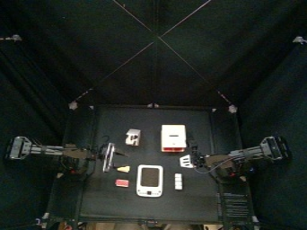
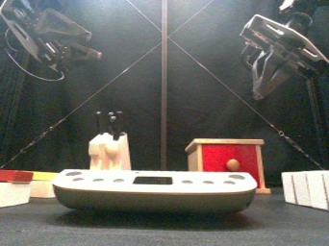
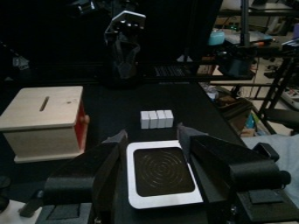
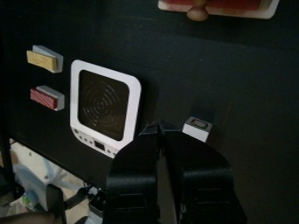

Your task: Grab sushi roll

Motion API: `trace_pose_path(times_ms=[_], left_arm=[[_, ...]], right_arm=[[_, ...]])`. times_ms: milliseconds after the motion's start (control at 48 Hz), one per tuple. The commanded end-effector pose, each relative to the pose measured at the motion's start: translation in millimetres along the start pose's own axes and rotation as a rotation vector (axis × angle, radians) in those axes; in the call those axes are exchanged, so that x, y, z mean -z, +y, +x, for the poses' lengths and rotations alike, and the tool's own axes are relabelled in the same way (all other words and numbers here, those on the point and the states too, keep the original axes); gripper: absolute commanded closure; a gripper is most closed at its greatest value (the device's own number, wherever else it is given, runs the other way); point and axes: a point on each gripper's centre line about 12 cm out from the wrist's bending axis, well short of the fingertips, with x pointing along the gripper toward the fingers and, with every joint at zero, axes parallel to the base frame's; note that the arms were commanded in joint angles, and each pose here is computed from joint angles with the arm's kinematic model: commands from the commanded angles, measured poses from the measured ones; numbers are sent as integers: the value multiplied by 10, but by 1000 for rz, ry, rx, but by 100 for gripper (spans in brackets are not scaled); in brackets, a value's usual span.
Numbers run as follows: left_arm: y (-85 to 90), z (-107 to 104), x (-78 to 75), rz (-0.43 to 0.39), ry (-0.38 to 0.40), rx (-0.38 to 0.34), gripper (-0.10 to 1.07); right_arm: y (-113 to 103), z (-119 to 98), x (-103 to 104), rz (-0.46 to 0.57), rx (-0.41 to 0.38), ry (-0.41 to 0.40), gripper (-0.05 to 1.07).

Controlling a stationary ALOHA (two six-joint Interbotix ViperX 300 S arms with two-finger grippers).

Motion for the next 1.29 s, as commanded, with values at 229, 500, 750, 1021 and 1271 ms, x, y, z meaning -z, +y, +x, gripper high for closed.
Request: trace_pose_path(times_ms=[229, 500, 750, 1021, 1271], left_arm=[[57, 4, -47, 73, -22, -24, 12], [45, -16, -103, 112, -99, -14, 12], [27, -60, -77, 145, -149, -6, 12], [88, -38, 18, 83, -96, -48, 12], [109, -36, 100, 45, -50, -68, 12]], right_arm=[[64, 51, 219, 21, 41, -37, 97], [107, 169, 418, 9, 129, -33, 97], [146, 192, 547, 19, 248, -31, 96], [74, 219, 563, 45, 281, -19, 82], [17, 250, 680, 77, 325, 39, 52]])
